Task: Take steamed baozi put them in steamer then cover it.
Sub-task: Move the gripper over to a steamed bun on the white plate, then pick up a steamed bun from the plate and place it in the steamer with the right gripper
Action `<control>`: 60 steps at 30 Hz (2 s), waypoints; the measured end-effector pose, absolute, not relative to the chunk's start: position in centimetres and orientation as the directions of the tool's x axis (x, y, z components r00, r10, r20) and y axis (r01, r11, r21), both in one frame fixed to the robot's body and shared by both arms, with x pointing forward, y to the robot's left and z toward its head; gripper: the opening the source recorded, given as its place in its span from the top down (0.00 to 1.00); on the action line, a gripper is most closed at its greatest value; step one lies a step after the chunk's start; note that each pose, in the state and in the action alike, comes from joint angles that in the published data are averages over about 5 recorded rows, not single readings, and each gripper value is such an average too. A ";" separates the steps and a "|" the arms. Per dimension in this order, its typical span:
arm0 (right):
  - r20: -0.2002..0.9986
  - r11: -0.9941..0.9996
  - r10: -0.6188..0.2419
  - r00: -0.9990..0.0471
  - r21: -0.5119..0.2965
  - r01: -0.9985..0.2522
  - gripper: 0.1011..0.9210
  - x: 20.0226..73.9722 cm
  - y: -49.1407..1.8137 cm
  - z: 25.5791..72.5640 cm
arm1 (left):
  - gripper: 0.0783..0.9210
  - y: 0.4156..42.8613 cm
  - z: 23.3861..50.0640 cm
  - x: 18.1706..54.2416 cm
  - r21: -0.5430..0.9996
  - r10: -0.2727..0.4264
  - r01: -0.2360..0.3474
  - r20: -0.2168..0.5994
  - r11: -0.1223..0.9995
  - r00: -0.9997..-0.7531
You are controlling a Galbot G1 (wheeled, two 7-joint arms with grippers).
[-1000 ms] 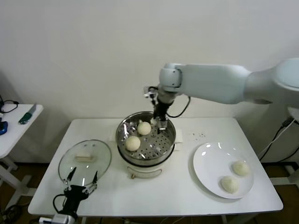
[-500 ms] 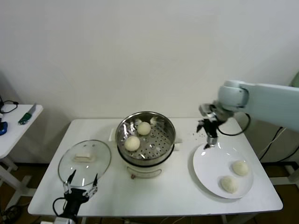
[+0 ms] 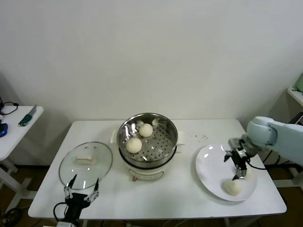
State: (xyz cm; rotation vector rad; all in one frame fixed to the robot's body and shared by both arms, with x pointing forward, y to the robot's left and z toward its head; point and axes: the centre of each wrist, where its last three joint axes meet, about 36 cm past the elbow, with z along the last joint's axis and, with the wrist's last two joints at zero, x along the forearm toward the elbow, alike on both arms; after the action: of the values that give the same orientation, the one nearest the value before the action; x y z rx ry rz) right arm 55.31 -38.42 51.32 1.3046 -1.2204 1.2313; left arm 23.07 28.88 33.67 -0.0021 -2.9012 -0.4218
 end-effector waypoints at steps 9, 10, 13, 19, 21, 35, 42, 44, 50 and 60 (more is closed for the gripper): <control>0.998 -0.060 -0.037 0.041 0.039 -0.997 0.12 54.4 -39.2 48.0 | 0.12 28.9 33.5 23.2 0.283 -0.035 0.027 0.213 0.959 -0.976; 0.998 -0.060 -0.034 0.045 0.043 -0.997 0.12 54.4 -39.3 47.7 | 0.12 28.9 33.4 23.2 0.284 -0.036 0.027 0.213 0.959 -0.976; 0.998 -0.061 -0.027 0.053 0.051 -0.997 0.12 54.4 -39.3 47.0 | 0.12 28.9 33.3 23.2 0.284 -0.037 0.026 0.215 0.958 -0.976; 0.998 -0.061 -0.017 0.059 0.058 -0.996 0.13 54.6 -39.3 45.9 | 0.12 28.9 33.3 23.3 0.280 -0.039 0.023 0.215 0.960 -0.976; 0.998 -0.064 -0.015 0.063 0.062 -0.996 0.15 54.7 -39.2 45.7 | 0.12 28.9 33.4 23.3 0.276 -0.040 0.022 0.216 0.961 -0.976; 0.998 -0.077 -0.010 0.062 0.061 -0.995 0.30 55.4 -39.0 45.8 | 0.12 28.8 33.6 23.4 0.266 -0.042 0.018 0.218 0.964 -0.975; 1.000 -0.194 -0.004 0.006 0.005 -0.981 0.31 58.0 -37.5 49.4 | 0.12 28.6 33.7 23.2 0.264 -0.035 0.025 0.221 0.964 -0.975; 1.000 -0.268 -0.002 -0.020 -0.020 -0.963 0.31 59.2 -36.3 51.3 | 0.12 28.4 33.7 23.2 0.263 -0.032 0.029 0.221 0.964 -0.975; 0.992 -0.526 0.002 -0.123 -0.103 -0.844 0.31 62.5 -30.8 58.3 | 0.12 28.1 33.8 23.0 0.261 -0.023 0.038 0.225 0.965 -0.974; 0.969 -0.860 -0.008 -0.247 -0.133 -0.493 0.31 64.6 -18.9 67.6 | 0.12 27.8 33.7 22.8 0.252 -0.029 0.032 0.233 0.967 -0.972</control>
State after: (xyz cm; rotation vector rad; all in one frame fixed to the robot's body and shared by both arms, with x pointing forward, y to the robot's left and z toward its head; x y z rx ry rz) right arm 64.63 -18.89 67.59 1.6941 -0.6045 2.1742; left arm 22.81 27.78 33.67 -0.0023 -2.8801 -0.3745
